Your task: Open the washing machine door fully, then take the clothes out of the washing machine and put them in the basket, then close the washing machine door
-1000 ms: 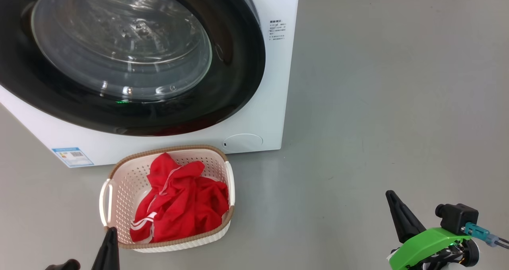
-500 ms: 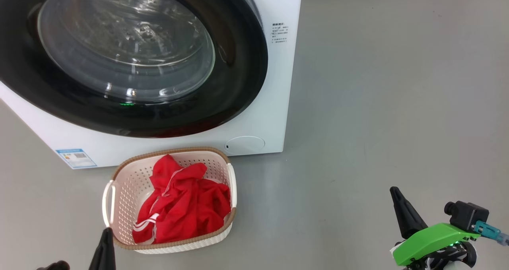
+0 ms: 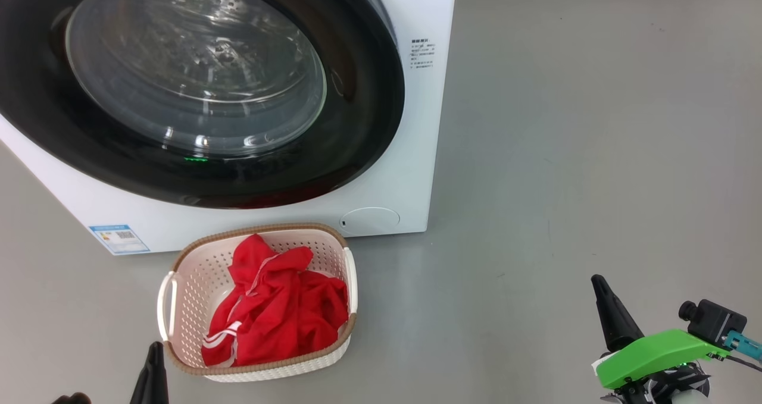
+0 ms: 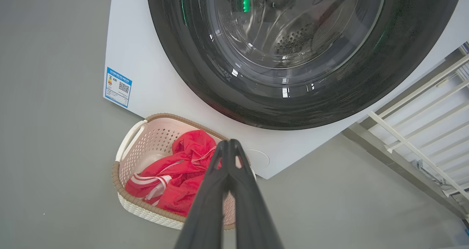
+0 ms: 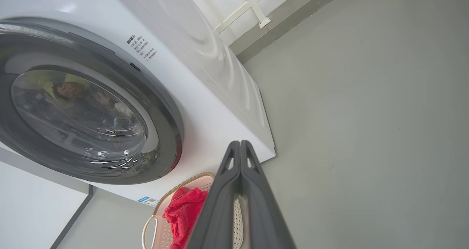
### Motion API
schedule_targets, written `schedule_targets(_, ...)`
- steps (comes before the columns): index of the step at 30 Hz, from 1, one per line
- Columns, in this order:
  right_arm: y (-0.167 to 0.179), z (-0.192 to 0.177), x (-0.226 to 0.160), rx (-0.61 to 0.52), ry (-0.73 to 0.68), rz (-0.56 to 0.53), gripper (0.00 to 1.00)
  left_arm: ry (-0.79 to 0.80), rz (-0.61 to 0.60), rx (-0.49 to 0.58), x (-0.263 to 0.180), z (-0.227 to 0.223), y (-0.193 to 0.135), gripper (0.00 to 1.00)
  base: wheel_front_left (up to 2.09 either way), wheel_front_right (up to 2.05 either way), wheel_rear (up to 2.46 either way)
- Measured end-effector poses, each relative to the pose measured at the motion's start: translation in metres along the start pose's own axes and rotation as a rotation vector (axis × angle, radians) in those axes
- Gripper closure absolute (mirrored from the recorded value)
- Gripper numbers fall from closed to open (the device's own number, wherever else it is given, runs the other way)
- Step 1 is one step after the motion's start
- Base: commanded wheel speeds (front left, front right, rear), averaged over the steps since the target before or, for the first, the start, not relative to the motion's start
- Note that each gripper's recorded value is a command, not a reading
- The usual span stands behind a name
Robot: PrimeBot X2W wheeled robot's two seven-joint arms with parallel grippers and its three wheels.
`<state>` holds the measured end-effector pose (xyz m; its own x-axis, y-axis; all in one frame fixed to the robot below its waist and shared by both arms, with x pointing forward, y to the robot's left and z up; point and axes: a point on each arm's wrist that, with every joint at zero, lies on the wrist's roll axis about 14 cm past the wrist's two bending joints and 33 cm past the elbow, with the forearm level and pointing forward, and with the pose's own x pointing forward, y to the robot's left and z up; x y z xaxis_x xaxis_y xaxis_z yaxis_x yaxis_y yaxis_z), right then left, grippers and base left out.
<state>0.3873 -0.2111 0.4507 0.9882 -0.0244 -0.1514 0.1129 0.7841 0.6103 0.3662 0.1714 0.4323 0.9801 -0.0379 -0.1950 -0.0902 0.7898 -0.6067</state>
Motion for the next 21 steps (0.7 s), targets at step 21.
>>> schedule_targets(21,0.004,0.004,-0.002,0.224,-0.008,-0.007,1.00,-0.017,0.011,-0.227,0.001,0.011,0.000,1.00,0.00,0.00,0.00)
